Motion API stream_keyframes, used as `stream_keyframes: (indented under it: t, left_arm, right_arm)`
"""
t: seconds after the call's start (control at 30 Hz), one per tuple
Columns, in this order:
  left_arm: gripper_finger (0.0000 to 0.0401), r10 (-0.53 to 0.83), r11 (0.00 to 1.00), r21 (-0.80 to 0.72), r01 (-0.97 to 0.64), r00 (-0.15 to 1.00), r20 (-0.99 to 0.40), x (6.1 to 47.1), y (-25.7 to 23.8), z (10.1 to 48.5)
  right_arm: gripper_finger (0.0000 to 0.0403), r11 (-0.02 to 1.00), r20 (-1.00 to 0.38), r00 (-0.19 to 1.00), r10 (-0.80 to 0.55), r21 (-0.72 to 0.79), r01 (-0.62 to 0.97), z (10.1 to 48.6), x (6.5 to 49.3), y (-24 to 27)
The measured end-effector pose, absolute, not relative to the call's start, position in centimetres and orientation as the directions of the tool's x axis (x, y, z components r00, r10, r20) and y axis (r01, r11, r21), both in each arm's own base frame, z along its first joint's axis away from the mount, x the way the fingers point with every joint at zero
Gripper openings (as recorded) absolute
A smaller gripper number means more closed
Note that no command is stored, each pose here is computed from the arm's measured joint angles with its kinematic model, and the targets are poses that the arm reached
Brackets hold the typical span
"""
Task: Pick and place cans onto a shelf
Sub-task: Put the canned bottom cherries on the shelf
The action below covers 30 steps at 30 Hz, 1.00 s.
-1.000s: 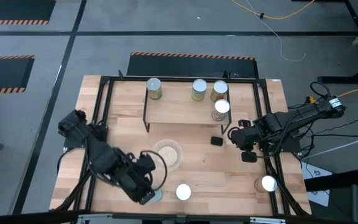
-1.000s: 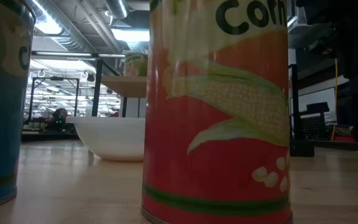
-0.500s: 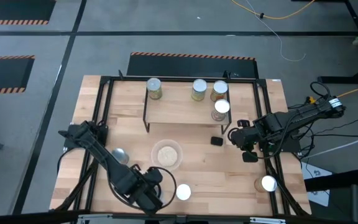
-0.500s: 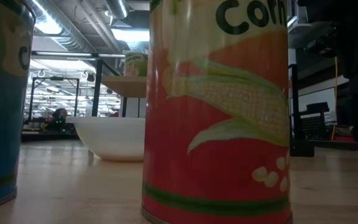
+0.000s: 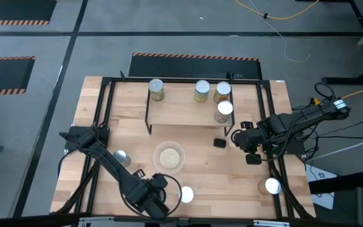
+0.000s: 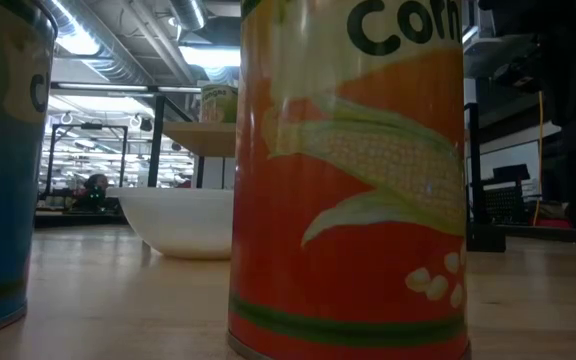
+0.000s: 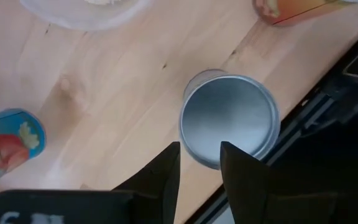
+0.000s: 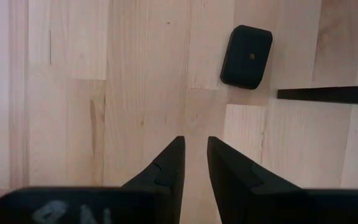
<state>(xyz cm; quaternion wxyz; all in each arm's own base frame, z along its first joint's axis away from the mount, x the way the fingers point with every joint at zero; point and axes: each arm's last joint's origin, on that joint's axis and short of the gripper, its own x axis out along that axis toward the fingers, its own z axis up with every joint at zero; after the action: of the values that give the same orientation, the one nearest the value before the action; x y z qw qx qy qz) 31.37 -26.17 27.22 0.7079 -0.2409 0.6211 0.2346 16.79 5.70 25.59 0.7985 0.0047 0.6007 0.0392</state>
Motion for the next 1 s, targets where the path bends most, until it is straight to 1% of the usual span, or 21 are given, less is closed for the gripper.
stream_keyframes:
  t: [0.33, 0.57, 1.0]
  left_arm:
    - [0.0108, 0.061, 0.775, 0.007, -0.632, 0.064, -0.996, 31.4, -26.3, 26.0]
    - [0.0108, 0.084, 0.774, 0.048, -0.631, 0.027, -0.996, 31.2, -26.2, 24.4]
    - [0.0108, 0.069, 0.775, 0.023, -0.631, 0.049, -0.996, 31.4, -26.3, 24.1]
  right_arm:
    - [0.0074, 0.997, -0.959, 0.277, 0.068, 0.054, -0.059, 25.6, 16.8, 5.7]
    - [0.0074, 0.997, -0.957, 0.281, 0.070, 0.056, -0.058, 25.6, 16.8, 5.7]
    - [0.0074, 0.997, -0.957, 0.282, 0.070, 0.056, -0.059, 25.6, 16.9, 5.7]
